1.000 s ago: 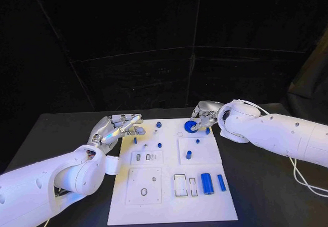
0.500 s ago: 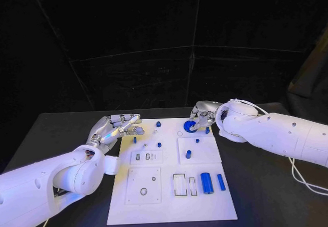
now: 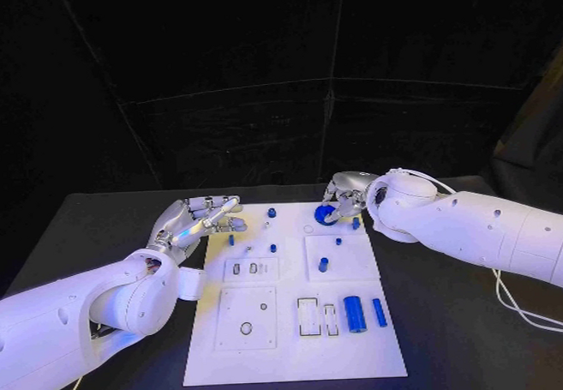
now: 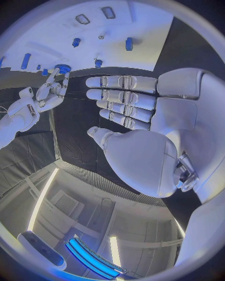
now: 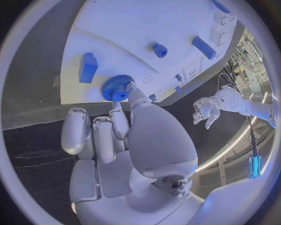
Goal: Assemble the parts on the task board
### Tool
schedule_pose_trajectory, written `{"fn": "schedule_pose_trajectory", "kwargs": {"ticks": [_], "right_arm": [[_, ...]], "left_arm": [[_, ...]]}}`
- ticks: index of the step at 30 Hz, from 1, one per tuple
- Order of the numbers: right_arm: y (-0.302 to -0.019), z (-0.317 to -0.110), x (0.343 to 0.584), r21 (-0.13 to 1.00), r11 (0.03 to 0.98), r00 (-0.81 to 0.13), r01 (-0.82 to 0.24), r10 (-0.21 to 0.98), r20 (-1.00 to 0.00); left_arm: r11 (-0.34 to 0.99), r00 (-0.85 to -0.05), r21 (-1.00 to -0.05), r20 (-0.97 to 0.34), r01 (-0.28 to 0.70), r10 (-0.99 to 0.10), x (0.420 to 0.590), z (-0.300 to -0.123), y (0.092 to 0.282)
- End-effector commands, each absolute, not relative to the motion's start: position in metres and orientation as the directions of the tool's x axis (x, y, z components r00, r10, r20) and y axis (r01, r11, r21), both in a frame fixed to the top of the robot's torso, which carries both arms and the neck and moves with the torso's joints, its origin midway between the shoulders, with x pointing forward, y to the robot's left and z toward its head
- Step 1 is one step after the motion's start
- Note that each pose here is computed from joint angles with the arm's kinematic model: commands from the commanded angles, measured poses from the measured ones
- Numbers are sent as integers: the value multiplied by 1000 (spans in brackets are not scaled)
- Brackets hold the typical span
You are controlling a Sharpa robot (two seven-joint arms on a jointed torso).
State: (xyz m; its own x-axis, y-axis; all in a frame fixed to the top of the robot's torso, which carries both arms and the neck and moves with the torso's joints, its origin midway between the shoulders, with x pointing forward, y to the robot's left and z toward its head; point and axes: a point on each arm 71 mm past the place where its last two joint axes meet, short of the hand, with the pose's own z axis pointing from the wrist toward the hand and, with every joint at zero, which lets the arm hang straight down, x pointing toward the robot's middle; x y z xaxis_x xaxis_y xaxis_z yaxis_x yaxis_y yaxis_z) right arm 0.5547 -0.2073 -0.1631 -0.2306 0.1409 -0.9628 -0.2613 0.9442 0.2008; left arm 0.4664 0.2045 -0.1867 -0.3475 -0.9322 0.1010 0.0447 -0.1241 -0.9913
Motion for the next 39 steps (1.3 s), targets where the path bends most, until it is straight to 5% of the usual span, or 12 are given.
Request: {"fn": "schedule_pose_trajectory", "kwargs": {"ticks": [1, 19, 39], "right_arm": [[-207, -165, 554, 130, 953, -223, -273, 69, -972], [-181, -142, 537, 228, 895, -49, -382, 227, -973], [-101, -147, 531, 223, 847, -107, -482, 196, -975]], "left_arm": [[-129, -363, -990, 103, 47, -926, 466, -185, 203], [-128, -363, -991, 104, 43, -926, 465, -185, 204], [-132, -373, -990, 108, 39, -922, 464, -185, 201]]}}
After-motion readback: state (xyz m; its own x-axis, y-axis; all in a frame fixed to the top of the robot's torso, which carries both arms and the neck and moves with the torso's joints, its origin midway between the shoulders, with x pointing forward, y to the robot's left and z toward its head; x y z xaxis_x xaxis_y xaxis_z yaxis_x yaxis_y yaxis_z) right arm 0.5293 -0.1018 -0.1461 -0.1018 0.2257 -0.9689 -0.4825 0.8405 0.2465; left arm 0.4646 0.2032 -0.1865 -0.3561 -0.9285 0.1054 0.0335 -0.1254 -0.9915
